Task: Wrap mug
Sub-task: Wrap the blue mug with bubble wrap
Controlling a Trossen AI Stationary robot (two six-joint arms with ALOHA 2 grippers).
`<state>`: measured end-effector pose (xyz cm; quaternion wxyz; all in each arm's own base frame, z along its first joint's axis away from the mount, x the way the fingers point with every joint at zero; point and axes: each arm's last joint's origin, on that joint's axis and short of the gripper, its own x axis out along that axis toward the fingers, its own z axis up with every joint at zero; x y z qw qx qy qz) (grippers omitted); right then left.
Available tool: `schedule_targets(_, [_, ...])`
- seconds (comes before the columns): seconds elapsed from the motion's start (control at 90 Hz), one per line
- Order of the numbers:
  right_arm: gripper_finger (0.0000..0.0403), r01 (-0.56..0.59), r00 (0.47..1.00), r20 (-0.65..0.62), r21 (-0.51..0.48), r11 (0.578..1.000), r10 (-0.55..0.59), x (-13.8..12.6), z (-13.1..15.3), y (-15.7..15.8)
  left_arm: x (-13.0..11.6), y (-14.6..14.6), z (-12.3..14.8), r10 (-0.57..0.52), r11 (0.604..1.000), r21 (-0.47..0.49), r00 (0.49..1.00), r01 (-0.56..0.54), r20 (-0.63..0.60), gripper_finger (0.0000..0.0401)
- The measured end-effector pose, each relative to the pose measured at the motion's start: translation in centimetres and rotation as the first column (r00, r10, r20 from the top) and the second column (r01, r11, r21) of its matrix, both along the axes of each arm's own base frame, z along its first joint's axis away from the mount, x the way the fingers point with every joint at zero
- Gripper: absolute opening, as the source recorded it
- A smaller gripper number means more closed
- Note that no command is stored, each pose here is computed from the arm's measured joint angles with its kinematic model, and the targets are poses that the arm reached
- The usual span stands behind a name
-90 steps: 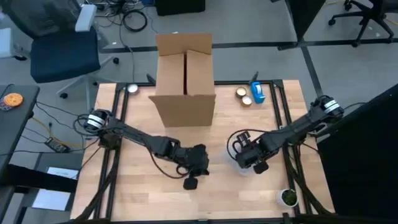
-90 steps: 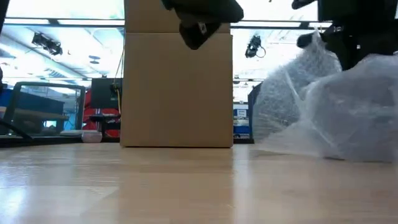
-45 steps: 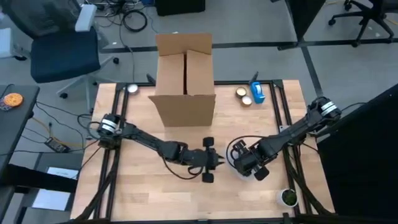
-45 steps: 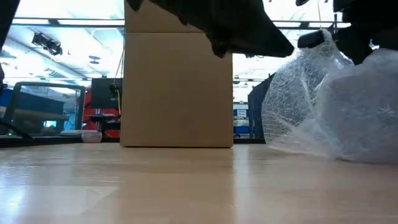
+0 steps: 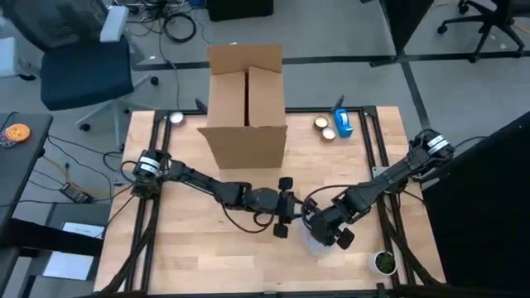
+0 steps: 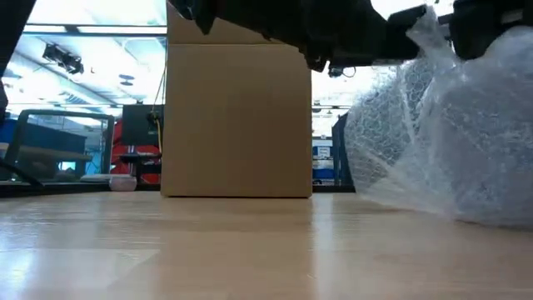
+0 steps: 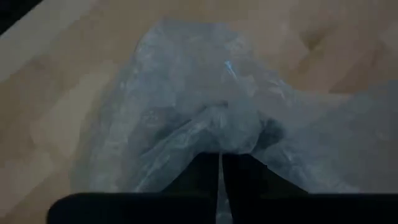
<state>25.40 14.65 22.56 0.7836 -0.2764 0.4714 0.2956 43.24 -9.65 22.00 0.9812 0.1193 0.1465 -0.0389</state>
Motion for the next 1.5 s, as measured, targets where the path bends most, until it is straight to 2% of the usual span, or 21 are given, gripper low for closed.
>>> schedule_targets(0.122, [0.0000,-0.023,1.000,0.008,-0.012,1.000,0.023,0.0,0.1,0.0,0.0,-0.1,0.1,-0.066,0.996,-0.065,0.998,0.066,0.003,0.0137])
schedule_targets(0.322, [0.0000,-0.058,0.998,-0.008,-0.090,0.994,0.058,-0.4,-0.1,-0.3,0.0,-0.6,-0.1,-0.181,0.964,-0.201,0.983,0.174,-0.016,0.0137])
schedule_targets(0.567, [0.0000,-0.023,0.999,-0.038,-0.231,0.973,0.014,-1.0,-0.4,-1.0,-0.4,-2.1,0.0,-0.341,0.877,-0.368,0.940,0.309,-0.024,0.0132])
schedule_targets(0.711, [0.0000,-0.015,0.999,-0.033,-0.240,0.971,0.007,-0.8,-0.4,-1.2,-0.7,-3.4,0.6,-0.417,0.817,-0.420,0.908,0.396,0.043,0.0113])
schedule_targets(0.833, [0.0000,-0.010,1.000,-0.029,-0.236,0.972,0.003,-0.7,-0.3,-1.3,-0.9,-4.1,0.9,-0.440,0.800,-0.423,0.895,0.426,0.068,0.0090])
schedule_targets(0.922, [0.0000,-0.013,1.000,-0.025,-0.207,0.978,0.008,-0.6,-0.3,-1.1,-1.0,-4.3,0.4,-0.434,0.807,-0.438,0.901,0.397,0.016,0.0075])
schedule_targets(0.989, [0.0000,-0.010,1.000,-0.019,-0.175,0.984,0.007,-0.6,-0.3,-0.8,-1.3,-4.3,-0.4,-0.379,0.844,-0.439,0.922,0.309,-0.079,0.0065])
schedule_targets(1.078, [0.0000,-0.012,1.000,-0.006,-0.158,0.987,0.011,-0.7,-0.2,-0.4,-1.6,-4.5,-2.1,-0.195,0.930,-0.348,0.960,0.116,-0.202,0.0053])
schedule_targets(1.133, [0.0000,-0.019,1.000,0.001,-0.153,0.988,0.019,-0.7,-0.2,-0.2,-1.5,-4.6,-2.9,-0.058,0.963,-0.270,0.974,-0.003,-0.219,0.0046])
schedule_targets(1.222, [0.0000,-0.022,1.000,0.010,-0.146,0.989,0.024,-0.7,-0.1,0.0,-1.3,-4.5,-3.2,0.077,0.978,-0.176,0.982,-0.107,-0.170,0.0036])
schedule_targets(1.356, [0.0000,-0.025,1.000,0.013,-0.144,0.989,0.027,-0.8,-0.1,0.2,-0.4,-3.3,-2.4,0.143,0.987,-0.074,0.989,-0.146,-0.039,0.0028])
schedule_targets(1.411, [0.0000,-0.026,1.000,0.014,-0.143,0.989,0.028,-0.8,-0.1,0.2,0.3,-2.4,-2.5,0.144,0.987,-0.070,0.990,-0.143,0.010,0.0026])
schedule_targets(1.5, [0.0000,-0.016,1.000,0.018,-0.136,0.991,0.019,-0.8,-0.1,0.3,1.3,-0.9,-3.1,0.108,0.988,-0.117,0.993,-0.102,0.047,0.0026])
